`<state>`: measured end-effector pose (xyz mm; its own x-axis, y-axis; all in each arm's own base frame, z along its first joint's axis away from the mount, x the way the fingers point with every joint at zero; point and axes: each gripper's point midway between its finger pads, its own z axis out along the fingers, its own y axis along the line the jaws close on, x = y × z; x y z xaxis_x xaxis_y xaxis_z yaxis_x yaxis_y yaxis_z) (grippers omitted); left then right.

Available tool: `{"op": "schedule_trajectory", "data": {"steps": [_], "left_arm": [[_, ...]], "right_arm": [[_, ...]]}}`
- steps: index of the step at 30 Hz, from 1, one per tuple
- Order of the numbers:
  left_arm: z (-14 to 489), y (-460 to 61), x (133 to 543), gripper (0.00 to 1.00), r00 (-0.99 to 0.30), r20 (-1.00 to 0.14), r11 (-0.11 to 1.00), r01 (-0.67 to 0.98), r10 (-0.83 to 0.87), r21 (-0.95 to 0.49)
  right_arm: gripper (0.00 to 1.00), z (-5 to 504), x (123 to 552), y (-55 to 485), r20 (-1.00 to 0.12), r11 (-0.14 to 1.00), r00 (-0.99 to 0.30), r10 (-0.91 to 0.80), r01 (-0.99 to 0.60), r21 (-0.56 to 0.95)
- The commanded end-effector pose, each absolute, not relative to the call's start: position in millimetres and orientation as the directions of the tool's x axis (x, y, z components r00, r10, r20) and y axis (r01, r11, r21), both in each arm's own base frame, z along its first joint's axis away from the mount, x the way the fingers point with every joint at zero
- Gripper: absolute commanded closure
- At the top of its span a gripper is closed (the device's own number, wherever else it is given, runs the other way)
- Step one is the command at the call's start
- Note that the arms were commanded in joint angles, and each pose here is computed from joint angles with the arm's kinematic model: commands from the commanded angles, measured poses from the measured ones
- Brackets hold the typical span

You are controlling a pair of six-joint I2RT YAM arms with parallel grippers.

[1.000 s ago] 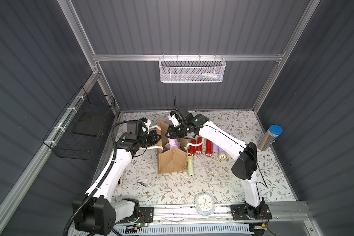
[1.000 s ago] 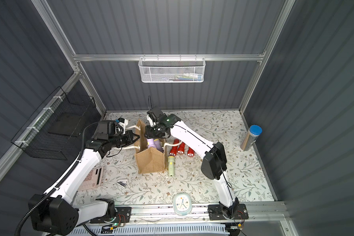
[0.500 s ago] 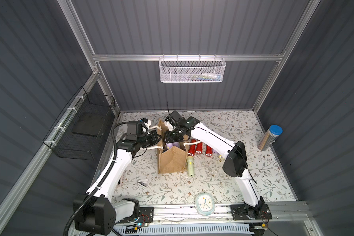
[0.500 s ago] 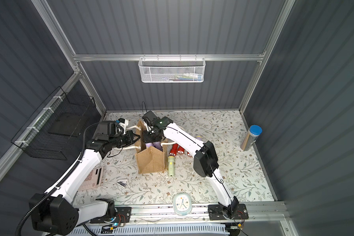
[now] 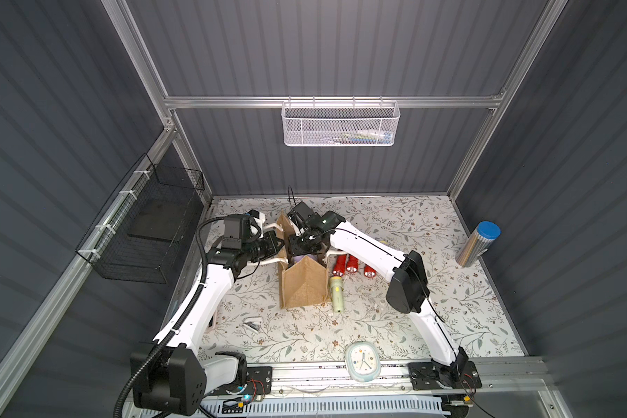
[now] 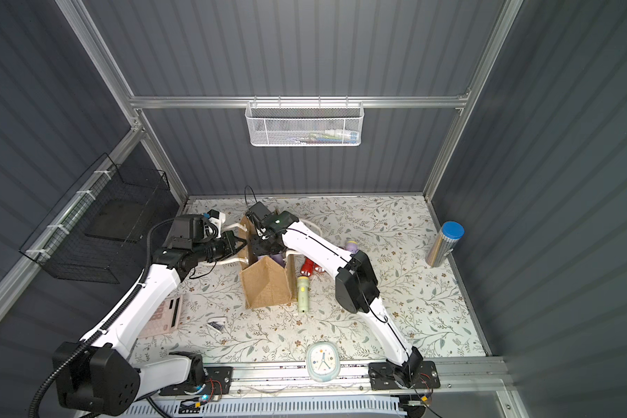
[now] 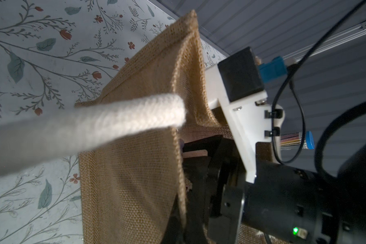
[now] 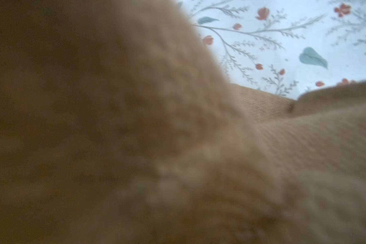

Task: Put the flashlights into the tote bags
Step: Place the flashlight in the canvas bag.

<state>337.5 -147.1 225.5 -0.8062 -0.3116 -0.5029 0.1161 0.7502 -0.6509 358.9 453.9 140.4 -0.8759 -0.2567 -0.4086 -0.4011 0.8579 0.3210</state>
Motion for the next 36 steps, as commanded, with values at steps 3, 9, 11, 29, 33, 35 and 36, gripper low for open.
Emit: {"op": "schedule_trajectory", "data": {"steps": [3,9,11,29,33,35,36], "left_arm": [[229,-143,339,1.0,-0.792,-0.523,0.761,0.12,-0.313,-0.638],[227,-144,342,1.0,-0.796,-0.517,0.759,0.117,-0.314,-0.641],[227,-143,342,1.0,-0.792,-0.522,0.763,0.115,-0.315,-0.636],[226,-121,345,1.0,-0.775,-0.538,0.8,0.07,-0.332,-0.596],[226,-117,345,1.0,-0.771,-0.544,0.81,0.062,-0.332,-0.582],[226,-116,346,1.0,-0.77,-0.545,0.813,0.062,-0.33,-0.579],[226,-117,346,1.0,-0.772,-0.545,0.814,0.063,-0.328,-0.578]], "right_arm": [[0.81,123,349,434,-0.338,0.907,-0.908,-0.247,-0.34,0.25],[0.71,120,348,431,-0.345,0.916,-0.907,-0.242,-0.331,0.226],[0.71,113,348,425,-0.345,0.926,-0.903,-0.258,-0.332,0.177],[0.39,123,350,396,-0.392,0.945,-0.876,-0.282,-0.323,0.042],[0.31,148,354,402,-0.416,0.934,-0.876,-0.243,-0.328,0.144],[0.26,164,355,404,-0.435,0.921,-0.87,-0.231,-0.34,0.189],[0.2,173,355,405,-0.449,0.914,-0.864,-0.228,-0.349,0.207]]}}
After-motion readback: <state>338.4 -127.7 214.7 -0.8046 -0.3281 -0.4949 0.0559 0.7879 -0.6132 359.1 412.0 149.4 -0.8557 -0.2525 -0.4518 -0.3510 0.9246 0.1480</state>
